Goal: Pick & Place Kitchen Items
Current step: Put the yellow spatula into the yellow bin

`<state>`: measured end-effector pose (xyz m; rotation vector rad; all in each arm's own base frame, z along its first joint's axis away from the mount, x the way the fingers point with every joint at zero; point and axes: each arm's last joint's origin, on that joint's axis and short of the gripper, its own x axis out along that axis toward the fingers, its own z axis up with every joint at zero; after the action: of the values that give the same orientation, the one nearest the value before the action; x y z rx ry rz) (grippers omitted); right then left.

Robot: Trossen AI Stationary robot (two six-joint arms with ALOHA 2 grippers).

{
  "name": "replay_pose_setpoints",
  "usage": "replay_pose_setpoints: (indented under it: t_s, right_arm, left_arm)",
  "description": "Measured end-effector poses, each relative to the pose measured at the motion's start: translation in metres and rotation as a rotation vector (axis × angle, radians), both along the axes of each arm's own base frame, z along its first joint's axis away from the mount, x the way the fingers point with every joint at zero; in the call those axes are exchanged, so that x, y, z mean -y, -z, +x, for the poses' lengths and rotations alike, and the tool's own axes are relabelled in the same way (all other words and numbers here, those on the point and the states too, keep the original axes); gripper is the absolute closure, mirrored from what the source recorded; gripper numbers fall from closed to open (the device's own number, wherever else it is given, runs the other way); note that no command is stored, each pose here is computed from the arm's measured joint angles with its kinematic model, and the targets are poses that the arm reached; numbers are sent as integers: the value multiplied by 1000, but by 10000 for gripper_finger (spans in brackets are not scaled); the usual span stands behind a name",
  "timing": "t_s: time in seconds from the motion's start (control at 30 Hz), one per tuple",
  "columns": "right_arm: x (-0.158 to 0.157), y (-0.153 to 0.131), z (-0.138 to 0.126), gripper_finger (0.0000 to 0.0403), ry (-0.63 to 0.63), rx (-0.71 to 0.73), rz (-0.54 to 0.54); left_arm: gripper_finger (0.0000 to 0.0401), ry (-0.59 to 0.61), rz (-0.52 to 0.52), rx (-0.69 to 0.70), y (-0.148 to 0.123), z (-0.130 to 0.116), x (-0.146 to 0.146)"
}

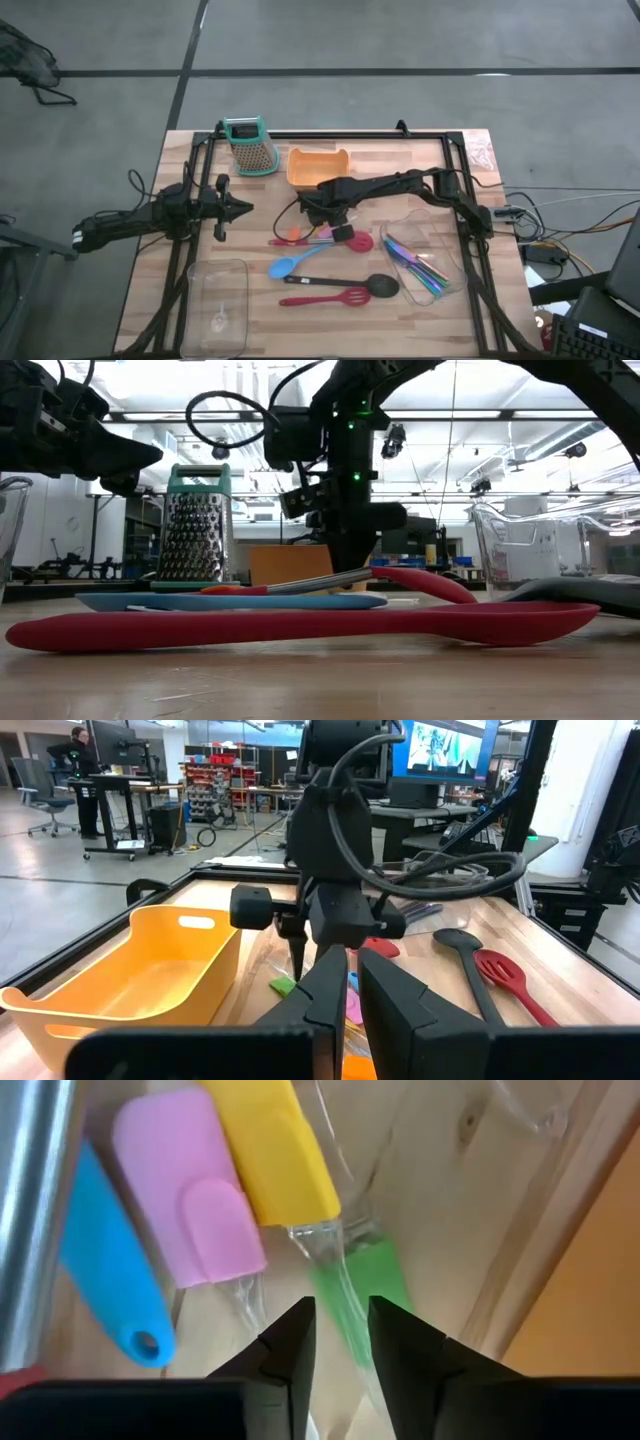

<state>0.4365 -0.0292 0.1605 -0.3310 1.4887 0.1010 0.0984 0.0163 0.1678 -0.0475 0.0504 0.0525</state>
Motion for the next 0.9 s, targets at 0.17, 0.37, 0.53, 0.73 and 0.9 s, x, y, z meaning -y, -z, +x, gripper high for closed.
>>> replay_pose_setpoints:
  t_s: [0.17,0.37,0.53,0.73,0.9]
  right_arm:
    - [0,8,-1,275,0,3,0]
    - [4,17,-4,254,5,14,-3]
    - [5,21,-6,269,8,20,-5]
    - [6,22,-5,324,10,28,-9]
    - [7,23,-5,377,8,26,-10]
  left_arm:
    - [366,0,0,0,0,0,0]
    - [366,0,0,0,0,0,0]
    - [366,0,0,0,0,0,0]
    - [366,0,0,0,0,0,0]
    - [366,0,0,0,0,0,0]
